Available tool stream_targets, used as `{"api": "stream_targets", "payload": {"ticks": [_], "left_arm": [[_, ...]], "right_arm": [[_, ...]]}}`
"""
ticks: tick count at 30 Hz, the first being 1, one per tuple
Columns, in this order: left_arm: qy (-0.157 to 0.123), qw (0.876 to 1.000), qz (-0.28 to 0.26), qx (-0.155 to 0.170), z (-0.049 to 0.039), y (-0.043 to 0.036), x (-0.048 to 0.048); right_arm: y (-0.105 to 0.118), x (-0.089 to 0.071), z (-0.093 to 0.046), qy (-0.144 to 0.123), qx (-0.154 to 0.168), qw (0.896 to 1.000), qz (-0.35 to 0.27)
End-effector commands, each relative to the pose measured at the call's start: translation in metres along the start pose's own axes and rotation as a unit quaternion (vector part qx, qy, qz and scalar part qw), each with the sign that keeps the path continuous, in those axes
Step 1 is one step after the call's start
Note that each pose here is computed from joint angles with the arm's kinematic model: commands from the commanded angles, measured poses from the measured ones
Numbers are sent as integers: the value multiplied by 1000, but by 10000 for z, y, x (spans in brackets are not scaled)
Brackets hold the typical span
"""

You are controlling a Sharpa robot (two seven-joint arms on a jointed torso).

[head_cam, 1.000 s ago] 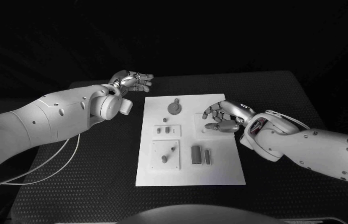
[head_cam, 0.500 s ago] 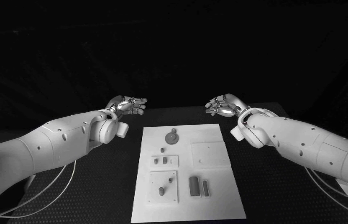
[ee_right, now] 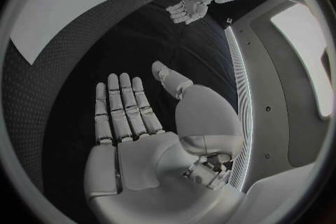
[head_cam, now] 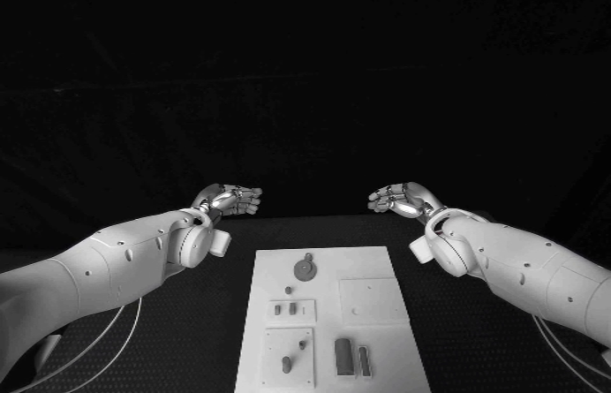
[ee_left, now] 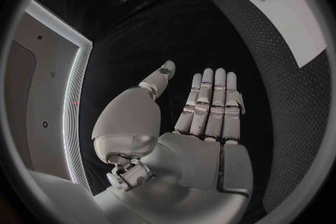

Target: Assemble the parts on the task board

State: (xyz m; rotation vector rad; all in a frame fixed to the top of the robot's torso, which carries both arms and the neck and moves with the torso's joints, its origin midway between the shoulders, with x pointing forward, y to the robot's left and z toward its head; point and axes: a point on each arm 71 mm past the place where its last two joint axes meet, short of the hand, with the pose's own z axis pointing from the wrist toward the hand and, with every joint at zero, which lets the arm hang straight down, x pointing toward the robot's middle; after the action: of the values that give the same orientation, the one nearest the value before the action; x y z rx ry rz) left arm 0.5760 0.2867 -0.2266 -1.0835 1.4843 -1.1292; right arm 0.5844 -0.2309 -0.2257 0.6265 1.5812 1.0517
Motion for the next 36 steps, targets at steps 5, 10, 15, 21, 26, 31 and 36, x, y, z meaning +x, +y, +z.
{"api": "stream_targets", "payload": {"ticks": [5,10,15,21,26,31,36], "left_arm": [[1,1000,-3,2,-8,2,21],[-5,1000,-14,10,-73,25,141],[-15,999,-31,22,-204,48,346],[-36,997,-60,40,-488,39,685],[-53,994,-79,51,-747,-11,919],[-63,993,-88,56,-913,-56,1043],[-67,992,-92,58,-990,-80,1096]], "right_arm": [[-3,-6,-13,-2,-2,1000,5],[21,61,-77,-15,-10,999,31],[66,174,-202,-39,-19,996,75],[155,359,-467,-80,-20,985,149],[241,503,-727,-113,-6,972,204],[305,593,-918,-132,11,963,236],[344,643,-1034,-142,23,957,252]]}}
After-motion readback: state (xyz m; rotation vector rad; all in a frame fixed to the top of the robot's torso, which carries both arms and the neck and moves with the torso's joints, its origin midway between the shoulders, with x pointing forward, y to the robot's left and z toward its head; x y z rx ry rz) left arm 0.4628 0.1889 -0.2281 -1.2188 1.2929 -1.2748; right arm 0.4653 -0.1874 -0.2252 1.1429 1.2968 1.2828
